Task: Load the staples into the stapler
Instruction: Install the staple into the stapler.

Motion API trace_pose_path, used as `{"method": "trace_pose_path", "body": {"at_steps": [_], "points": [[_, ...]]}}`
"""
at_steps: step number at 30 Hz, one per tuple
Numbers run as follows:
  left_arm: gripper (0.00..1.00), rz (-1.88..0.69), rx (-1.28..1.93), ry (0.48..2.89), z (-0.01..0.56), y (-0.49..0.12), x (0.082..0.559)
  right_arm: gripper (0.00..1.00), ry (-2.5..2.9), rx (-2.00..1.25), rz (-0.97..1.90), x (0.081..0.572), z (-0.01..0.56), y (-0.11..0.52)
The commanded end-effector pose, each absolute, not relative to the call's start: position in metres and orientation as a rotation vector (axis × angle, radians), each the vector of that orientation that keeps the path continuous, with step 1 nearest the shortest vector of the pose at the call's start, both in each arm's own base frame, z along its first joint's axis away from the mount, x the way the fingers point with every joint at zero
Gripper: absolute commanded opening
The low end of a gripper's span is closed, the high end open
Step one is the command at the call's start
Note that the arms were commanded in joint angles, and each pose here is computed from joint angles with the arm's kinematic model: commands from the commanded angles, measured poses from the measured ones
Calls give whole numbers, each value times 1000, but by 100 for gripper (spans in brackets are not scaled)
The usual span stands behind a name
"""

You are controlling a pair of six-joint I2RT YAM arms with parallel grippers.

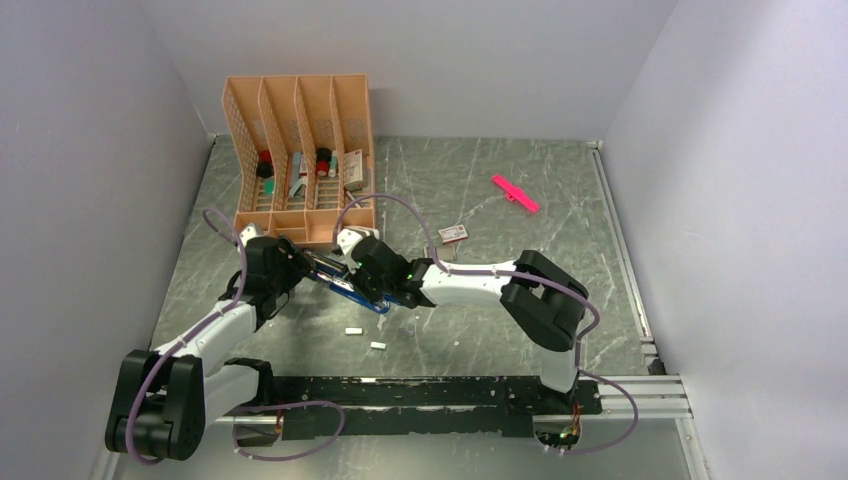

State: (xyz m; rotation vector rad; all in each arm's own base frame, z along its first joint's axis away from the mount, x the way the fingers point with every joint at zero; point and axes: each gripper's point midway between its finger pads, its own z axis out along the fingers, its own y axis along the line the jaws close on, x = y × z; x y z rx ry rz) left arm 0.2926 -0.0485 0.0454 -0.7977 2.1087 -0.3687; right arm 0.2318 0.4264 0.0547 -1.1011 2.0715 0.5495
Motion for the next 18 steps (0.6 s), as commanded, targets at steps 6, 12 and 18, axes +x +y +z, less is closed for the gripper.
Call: {"method": "trace_pose_path", "body": {"at_steps": [6,12,18], "points": [[76,-363,-784,2083,48,-48,296,0,2109,-1174,487,225,41,421],[76,-363,-786,2085,47,-48,295,0,2117,-1198,461,223,38,416],[76,-362,-786,2085,47,-48,295,0,2108,-1236,463,220,39,416]]}}
